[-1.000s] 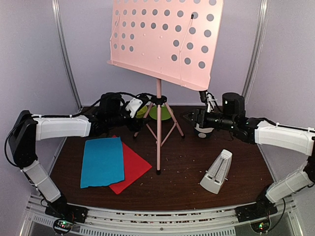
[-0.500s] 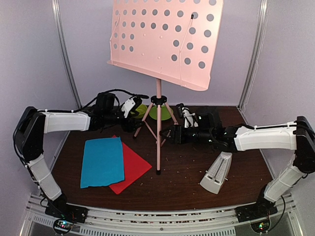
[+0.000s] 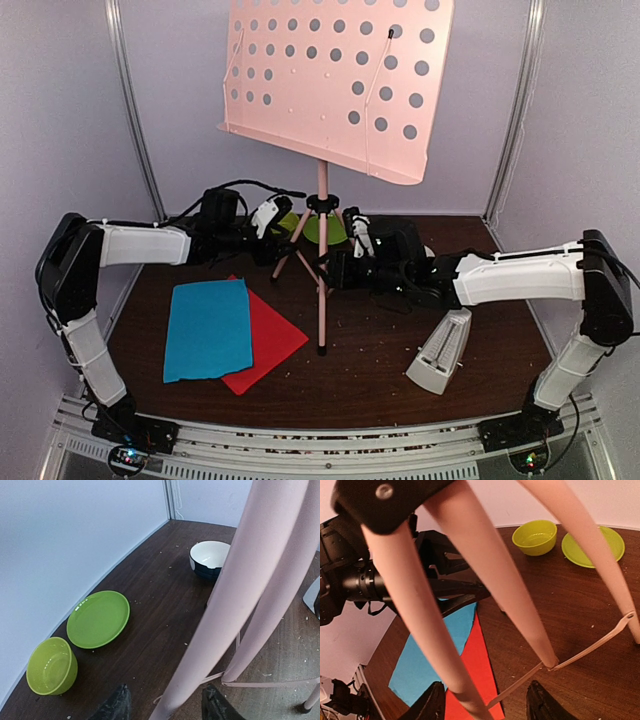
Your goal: Set up the instrument practice props
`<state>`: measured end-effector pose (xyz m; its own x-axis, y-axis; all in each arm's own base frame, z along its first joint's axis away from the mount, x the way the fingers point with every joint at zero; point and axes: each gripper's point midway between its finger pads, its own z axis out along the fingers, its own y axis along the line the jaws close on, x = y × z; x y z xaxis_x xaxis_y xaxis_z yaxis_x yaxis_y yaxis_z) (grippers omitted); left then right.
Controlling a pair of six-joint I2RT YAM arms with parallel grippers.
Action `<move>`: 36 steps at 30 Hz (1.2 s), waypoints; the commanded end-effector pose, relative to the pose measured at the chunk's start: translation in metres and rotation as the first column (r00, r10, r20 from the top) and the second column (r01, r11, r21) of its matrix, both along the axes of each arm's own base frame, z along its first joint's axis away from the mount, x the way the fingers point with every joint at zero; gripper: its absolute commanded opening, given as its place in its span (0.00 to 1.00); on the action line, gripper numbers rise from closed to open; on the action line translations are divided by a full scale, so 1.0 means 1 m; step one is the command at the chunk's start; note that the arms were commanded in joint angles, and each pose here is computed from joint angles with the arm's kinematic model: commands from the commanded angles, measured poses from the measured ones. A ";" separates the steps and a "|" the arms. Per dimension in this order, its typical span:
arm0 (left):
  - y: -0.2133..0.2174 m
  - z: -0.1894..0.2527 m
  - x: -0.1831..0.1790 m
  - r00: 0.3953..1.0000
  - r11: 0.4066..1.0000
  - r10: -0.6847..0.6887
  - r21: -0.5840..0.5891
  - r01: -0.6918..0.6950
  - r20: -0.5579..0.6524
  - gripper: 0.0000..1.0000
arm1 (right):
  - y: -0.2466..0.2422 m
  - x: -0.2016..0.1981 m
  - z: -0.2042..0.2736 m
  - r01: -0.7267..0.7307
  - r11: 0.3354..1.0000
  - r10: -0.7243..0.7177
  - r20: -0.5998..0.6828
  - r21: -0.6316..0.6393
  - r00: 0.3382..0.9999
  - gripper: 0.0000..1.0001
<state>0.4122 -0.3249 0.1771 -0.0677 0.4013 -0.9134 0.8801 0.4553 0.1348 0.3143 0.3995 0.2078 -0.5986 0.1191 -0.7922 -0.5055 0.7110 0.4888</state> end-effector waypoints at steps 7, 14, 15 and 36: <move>-0.004 0.010 0.010 0.999 0.998 0.032 -0.051 -0.031 0.028 0.50 | -0.018 0.014 -0.008 0.120 0.988 -0.118 0.019 -0.094 0.993 0.48; -0.006 0.013 0.004 0.999 0.998 0.031 -0.062 -0.029 0.036 0.30 | -0.031 0.016 -0.010 0.166 0.976 -0.162 0.038 -0.140 0.986 0.42; -0.006 0.014 0.002 0.999 0.998 0.033 -0.061 -0.031 0.038 0.26 | -0.032 0.016 -0.010 0.169 0.975 -0.164 0.041 -0.146 0.986 0.42; -0.009 0.011 -0.044 0.985 0.984 0.160 -0.092 -0.154 0.059 0.00 | -0.067 0.017 -0.006 0.203 0.952 -0.180 0.118 -0.228 0.977 0.33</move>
